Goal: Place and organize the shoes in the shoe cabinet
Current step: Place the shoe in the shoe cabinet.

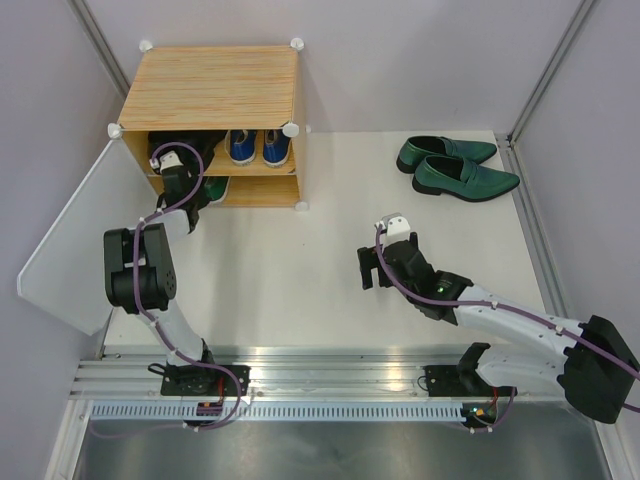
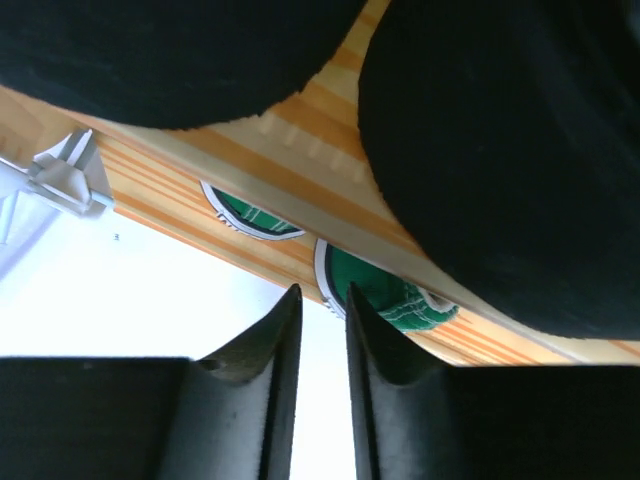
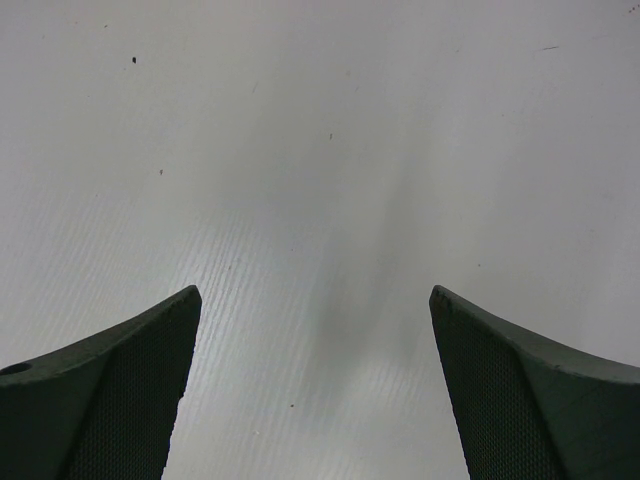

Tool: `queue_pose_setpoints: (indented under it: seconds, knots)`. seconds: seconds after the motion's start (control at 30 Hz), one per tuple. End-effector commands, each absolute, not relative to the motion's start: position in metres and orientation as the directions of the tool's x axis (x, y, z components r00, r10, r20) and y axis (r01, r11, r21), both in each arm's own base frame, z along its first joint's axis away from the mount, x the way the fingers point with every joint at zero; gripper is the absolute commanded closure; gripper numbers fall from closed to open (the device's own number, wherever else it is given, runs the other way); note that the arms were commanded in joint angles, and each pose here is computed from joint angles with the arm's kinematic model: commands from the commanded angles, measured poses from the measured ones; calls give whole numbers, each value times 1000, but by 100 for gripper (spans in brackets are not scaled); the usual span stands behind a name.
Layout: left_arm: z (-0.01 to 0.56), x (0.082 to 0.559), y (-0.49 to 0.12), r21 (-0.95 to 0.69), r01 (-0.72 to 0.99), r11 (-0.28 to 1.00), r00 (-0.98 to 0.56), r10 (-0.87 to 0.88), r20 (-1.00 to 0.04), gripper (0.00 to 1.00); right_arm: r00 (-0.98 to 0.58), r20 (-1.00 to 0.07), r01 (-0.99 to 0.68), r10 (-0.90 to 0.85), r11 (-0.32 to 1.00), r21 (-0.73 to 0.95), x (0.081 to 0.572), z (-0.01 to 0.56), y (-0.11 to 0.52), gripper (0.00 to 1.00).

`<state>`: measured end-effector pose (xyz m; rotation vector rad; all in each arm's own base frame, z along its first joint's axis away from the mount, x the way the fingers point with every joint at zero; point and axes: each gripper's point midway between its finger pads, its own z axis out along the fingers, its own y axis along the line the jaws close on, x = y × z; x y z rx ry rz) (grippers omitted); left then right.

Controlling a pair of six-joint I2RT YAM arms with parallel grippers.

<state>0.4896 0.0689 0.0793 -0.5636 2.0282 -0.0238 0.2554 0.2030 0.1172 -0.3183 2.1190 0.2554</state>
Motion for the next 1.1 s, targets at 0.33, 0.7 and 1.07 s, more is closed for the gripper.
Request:
queue_pose_setpoints:
  seconds: [0.33,0.7,1.07]
  knots:
    - [87,486,65,-237,-346,908,-423,-377,-824,63,-471,-880,-341,-67,934,111,258,146,210,2]
    - [88,504,79,-280,-400,873,-390,-439,-809,68,-472,-878,-326,-81,941,88,262,143,209,2]
    - [81,505,100,-357,-502,788,-317,-551,-772,74,-481,-872,-323,-95,943,75,264,138,209,2]
